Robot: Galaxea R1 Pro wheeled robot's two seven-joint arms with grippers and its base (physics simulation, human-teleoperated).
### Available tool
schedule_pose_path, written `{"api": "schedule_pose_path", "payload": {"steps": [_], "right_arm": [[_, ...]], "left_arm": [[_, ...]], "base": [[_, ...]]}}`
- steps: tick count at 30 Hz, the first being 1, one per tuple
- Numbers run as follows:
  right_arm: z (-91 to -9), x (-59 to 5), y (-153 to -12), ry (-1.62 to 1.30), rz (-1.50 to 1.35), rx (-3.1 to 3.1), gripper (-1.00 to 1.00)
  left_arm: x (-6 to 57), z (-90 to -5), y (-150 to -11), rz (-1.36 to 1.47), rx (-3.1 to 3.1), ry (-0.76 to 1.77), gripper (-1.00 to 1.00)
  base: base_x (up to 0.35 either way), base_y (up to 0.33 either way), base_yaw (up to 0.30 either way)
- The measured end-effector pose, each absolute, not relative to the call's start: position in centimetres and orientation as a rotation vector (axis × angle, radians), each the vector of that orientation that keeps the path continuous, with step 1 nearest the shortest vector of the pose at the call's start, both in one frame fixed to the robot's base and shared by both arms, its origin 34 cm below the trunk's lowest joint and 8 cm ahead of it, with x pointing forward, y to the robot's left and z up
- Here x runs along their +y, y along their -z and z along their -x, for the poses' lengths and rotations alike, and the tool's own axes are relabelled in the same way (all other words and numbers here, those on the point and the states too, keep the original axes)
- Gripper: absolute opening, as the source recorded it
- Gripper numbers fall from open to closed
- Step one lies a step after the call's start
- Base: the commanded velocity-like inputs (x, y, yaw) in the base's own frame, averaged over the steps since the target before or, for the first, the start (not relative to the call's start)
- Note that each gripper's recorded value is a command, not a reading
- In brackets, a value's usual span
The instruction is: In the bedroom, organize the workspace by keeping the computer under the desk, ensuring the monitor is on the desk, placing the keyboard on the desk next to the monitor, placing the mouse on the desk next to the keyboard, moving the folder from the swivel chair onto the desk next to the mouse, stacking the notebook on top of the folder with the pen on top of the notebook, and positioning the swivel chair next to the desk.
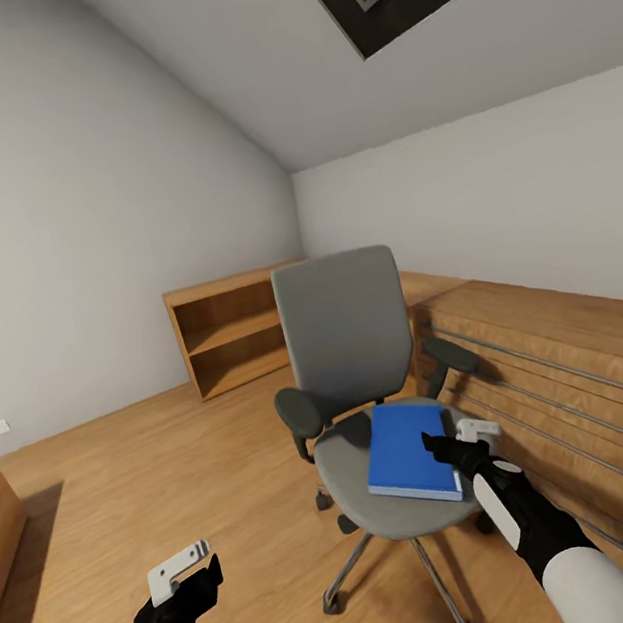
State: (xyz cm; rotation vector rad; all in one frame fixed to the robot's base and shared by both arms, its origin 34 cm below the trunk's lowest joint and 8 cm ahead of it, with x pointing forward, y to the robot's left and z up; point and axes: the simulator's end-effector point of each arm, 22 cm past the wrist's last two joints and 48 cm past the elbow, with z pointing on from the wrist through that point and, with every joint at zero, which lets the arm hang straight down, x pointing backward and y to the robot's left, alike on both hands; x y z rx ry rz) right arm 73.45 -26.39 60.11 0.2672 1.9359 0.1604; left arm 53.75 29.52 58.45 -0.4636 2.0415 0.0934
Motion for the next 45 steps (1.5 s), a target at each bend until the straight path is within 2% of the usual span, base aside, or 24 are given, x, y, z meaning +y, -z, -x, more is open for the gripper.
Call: {"api": "schedule_pose_path", "payload": {"steps": [10, 16, 26, 45], "right_arm": [[-74.0, -26.7, -62.5, -0.114, -0.26, 1.934, 1.0], [-74.3, -27.5, -64.9, 0.018, -0.251, 1.894, 1.0], [-74.5, -25.7, -65.7, 0.078, -0.175, 1.883, 1.0], [-74.6, -22.9, -66.1, 0.076, -0.074, 1.874, 1.0]], "left_arm": [[29.4, -54.2, -60.5, 0.461, 2.047, -0.092, 1.0], [29.3, -54.3, -60.8, 0.46, 2.05, -0.091, 1.0], [29.2, -54.2, -60.6, 0.458, 2.056, -0.091, 1.0], [29.2, -54.2, -60.5, 0.457, 2.056, -0.09, 1.0]], "base": [[0.0, 0.0, 0.0], [0.0, 0.0, 0.0], [0.019, 0.0, 0.0], [0.295, 0.0, 0.0]]}}
